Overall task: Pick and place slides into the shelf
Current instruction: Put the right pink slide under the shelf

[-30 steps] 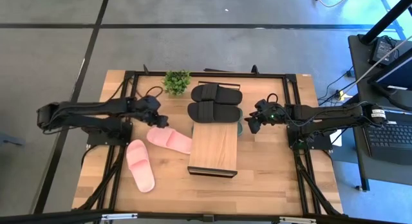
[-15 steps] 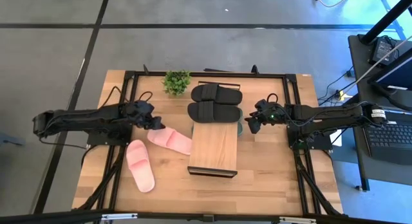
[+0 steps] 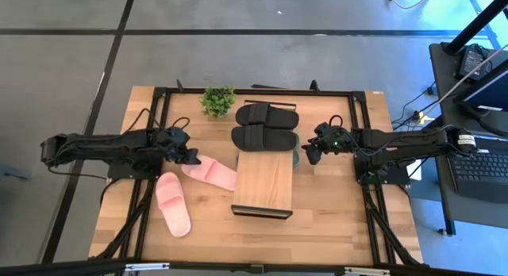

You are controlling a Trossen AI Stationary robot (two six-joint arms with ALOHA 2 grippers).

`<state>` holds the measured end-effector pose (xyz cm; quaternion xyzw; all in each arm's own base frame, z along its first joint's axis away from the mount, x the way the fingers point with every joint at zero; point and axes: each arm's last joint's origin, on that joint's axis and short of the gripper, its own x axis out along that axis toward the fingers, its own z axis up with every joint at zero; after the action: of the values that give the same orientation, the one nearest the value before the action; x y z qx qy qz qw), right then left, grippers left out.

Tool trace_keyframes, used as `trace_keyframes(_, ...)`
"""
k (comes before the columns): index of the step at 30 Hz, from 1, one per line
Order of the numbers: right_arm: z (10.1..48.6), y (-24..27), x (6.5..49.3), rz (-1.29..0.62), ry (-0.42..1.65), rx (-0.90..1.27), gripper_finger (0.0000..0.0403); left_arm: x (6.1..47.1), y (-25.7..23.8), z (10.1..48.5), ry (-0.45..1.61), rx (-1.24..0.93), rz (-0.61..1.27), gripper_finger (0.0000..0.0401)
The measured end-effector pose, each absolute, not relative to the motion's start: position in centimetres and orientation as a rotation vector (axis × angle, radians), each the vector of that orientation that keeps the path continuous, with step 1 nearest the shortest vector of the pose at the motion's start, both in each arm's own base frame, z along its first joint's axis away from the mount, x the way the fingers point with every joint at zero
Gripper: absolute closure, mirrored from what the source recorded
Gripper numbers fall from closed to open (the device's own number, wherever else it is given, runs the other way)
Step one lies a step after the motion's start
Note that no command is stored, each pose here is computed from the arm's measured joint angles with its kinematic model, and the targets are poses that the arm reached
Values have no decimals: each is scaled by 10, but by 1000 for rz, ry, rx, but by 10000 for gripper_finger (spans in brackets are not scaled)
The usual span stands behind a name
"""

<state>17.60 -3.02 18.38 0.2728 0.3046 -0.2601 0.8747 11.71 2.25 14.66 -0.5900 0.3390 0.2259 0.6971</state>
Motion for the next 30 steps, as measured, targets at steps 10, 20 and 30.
trace_keyframes(10, 184, -30, 176, -550, 631, 589, 204, 120, 20, 147, 732, -1271, 508, 232)
trace_keyframes(20, 184, -30, 176, -550, 631, 589, 204, 120, 20, 147, 727, -1267, 516, 232)
trace_keyframes(30, 184, -30, 176, -550, 631, 589, 204, 120, 20, 147, 720, -1317, 533, 242)
